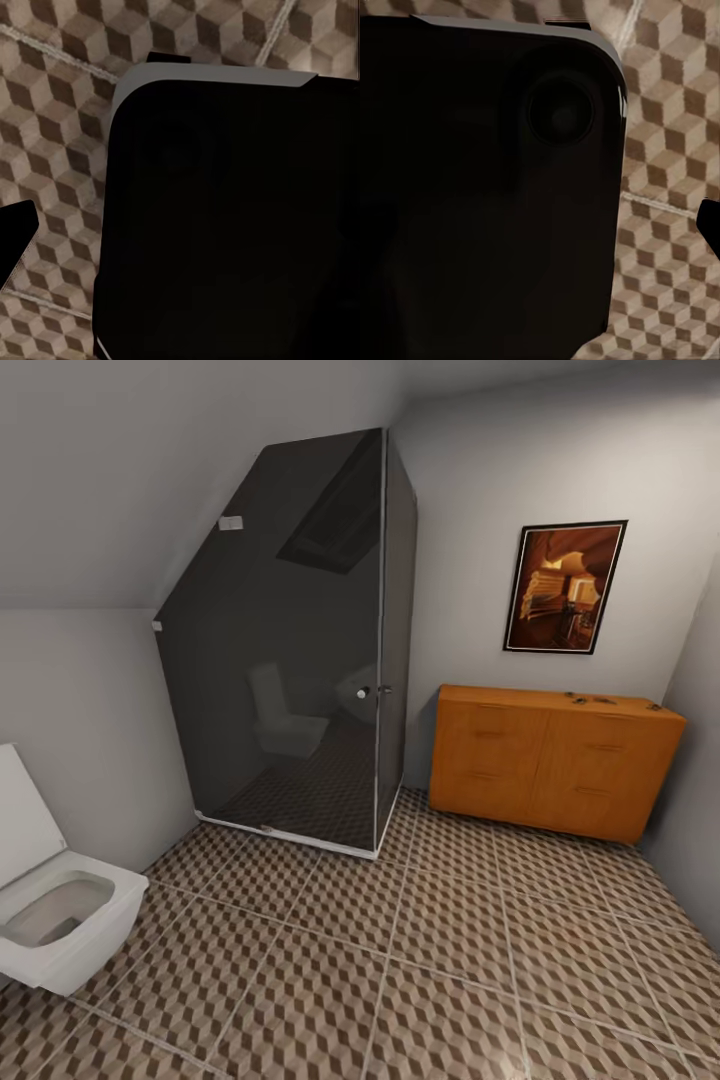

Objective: Take the four mousetraps from the cabinet in the bathroom and place them on the bathroom floor. Make sure all four end up on the same floor surface, and ensure that at least two of them are either under or directly next to the same bathroom sink.

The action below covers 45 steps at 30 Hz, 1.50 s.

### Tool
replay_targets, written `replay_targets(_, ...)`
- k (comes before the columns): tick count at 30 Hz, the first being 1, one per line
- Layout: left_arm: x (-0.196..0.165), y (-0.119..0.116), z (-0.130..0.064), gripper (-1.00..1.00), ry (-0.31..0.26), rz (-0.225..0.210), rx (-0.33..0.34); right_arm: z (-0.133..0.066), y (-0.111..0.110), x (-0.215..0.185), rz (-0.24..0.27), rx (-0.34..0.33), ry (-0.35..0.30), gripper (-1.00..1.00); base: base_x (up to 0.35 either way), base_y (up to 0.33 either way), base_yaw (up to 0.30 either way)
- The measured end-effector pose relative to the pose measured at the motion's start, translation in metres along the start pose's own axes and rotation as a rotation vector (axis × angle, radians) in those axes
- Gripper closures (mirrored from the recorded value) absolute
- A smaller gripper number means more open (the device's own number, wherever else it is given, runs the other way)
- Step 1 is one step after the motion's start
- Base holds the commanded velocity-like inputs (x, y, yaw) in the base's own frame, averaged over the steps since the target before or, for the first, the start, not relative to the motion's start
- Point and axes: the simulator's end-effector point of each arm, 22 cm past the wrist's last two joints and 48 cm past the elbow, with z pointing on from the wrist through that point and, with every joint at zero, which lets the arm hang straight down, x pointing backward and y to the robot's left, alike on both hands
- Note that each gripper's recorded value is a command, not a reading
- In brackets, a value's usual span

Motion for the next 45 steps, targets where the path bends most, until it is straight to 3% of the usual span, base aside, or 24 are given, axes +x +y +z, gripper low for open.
replay_targets(45,-0.0092,-0.0012,0.0001,-1.00,-0.023,0.000,0.003,0.0001,-0.0001,-0.0092,0.001,0.000,-0.024,-1.00,0.000,0.000,-0.276)
